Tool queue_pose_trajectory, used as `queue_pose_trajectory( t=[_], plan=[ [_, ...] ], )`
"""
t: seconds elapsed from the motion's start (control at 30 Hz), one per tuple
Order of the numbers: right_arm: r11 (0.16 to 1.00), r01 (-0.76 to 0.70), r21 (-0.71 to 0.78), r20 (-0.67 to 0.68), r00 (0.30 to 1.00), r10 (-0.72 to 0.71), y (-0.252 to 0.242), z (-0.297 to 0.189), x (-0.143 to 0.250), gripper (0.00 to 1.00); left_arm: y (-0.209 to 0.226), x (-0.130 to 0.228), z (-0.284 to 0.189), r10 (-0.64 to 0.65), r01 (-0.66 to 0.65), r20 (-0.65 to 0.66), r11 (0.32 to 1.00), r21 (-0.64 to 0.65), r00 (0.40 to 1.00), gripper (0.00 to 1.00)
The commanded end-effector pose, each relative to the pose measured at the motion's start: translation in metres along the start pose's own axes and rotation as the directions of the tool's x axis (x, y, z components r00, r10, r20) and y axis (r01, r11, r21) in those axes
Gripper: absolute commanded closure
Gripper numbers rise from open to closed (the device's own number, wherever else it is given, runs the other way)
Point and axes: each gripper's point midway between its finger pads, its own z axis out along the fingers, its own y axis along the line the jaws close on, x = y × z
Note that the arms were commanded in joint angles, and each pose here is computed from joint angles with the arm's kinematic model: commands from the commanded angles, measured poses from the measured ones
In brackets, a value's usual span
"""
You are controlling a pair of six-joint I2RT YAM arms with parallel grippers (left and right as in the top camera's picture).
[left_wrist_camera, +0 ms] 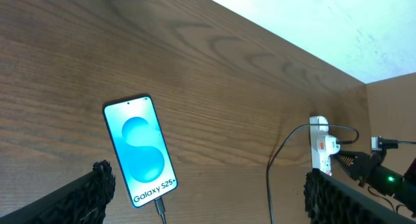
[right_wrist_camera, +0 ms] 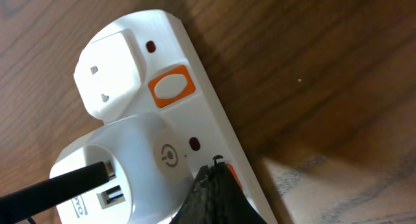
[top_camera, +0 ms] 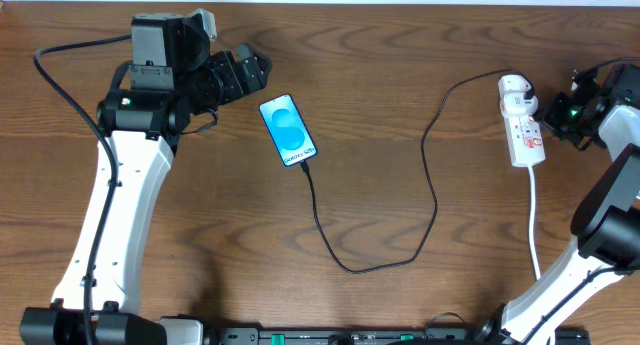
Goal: Plug charger to phone and switch on socket
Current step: 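Press the orange switch beside the plugged charger with the right gripper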
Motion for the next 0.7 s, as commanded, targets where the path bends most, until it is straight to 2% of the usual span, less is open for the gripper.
queue_pose_trajectory(
  t=[0.0,0.67],
  plan=[
    [0.998,0.050,-0.029,-0.026,0.998,-0.051,0.012,0.008,0.008,0.99,0.002,-0.001,-0.002,-0.003,0.004,0.006,1.000,-0.007,1.000,0.05],
    [0.996,0.094,-0.010,-0.088,0.992,-0.094,0.021,0.017,0.028,0.99,0.002,-0.001,-0.002,-0.003,0.004,0.006,1.000,-0.008,1.000,0.05]
  ],
)
